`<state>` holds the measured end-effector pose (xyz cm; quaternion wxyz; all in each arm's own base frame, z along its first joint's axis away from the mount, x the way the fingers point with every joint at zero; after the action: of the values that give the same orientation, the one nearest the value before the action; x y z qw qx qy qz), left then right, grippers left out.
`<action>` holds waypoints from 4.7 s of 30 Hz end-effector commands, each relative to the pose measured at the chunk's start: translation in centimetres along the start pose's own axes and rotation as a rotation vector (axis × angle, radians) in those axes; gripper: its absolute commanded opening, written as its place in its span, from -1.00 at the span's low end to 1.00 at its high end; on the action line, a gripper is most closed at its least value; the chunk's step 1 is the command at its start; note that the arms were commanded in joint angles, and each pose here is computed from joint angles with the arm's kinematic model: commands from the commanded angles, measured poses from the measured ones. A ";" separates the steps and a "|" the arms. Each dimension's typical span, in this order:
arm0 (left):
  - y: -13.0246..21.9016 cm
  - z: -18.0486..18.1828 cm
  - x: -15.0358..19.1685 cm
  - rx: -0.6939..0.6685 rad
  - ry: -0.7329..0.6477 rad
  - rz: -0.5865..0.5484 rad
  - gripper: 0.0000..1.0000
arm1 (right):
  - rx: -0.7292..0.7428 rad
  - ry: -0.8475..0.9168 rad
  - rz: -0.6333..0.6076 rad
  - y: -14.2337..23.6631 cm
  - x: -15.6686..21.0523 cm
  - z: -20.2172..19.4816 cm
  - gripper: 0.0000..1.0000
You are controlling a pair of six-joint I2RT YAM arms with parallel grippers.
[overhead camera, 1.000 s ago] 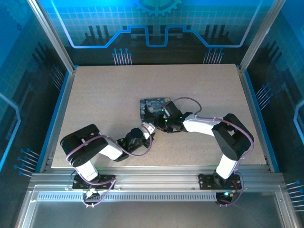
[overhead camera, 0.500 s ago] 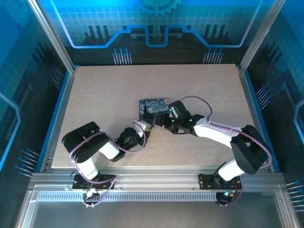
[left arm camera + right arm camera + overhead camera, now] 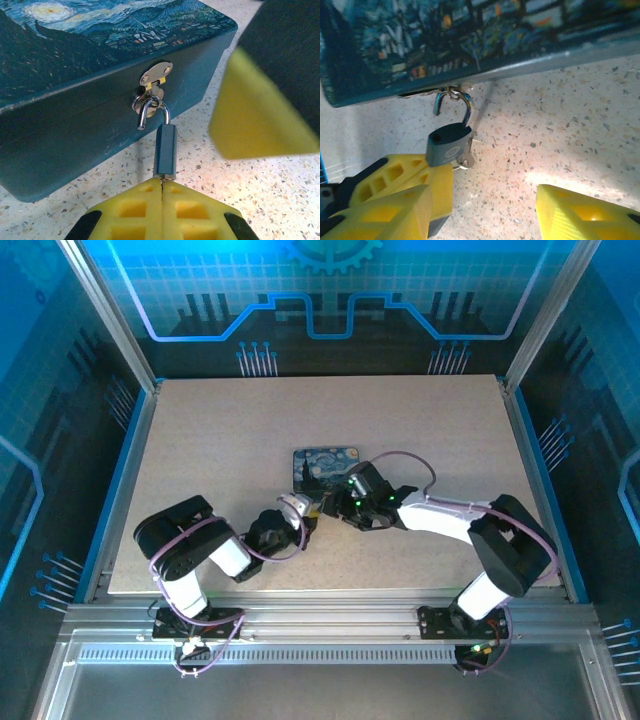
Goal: Unlock the padlock with the key
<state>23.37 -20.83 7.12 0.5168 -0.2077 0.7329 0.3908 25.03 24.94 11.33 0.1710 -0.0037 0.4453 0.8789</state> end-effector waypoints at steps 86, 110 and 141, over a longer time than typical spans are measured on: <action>0.4 0.8 -2.5 0.037 0.143 0.020 -0.18 | -0.164 0.024 -0.032 -2.1 -4.8 -5.2 -1.00; 0.5 1.0 -2.2 0.027 0.133 0.024 -0.18 | -0.251 -0.081 -0.161 -0.5 -5.3 -4.3 -1.00; 2.1 1.3 -2.6 0.019 0.135 -0.006 -0.18 | -0.096 -0.111 -0.208 2.2 -5.2 -5.7 -1.00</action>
<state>23.79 -19.13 9.23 0.4649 -0.2237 0.7688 0.3779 28.83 18.93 10.03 0.2742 -0.0033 0.3687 0.8882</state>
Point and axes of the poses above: each hand's point on the last joint's axis, 136 mm out from that joint toward the fingers, its own y axis back along the fingers, its own z axis along the line the jaws close on, x = y × z, the point moved 7 cm from there along y, back along the fingers, and after that the axes turned 1 degree about -y, right-handed, at the moved point
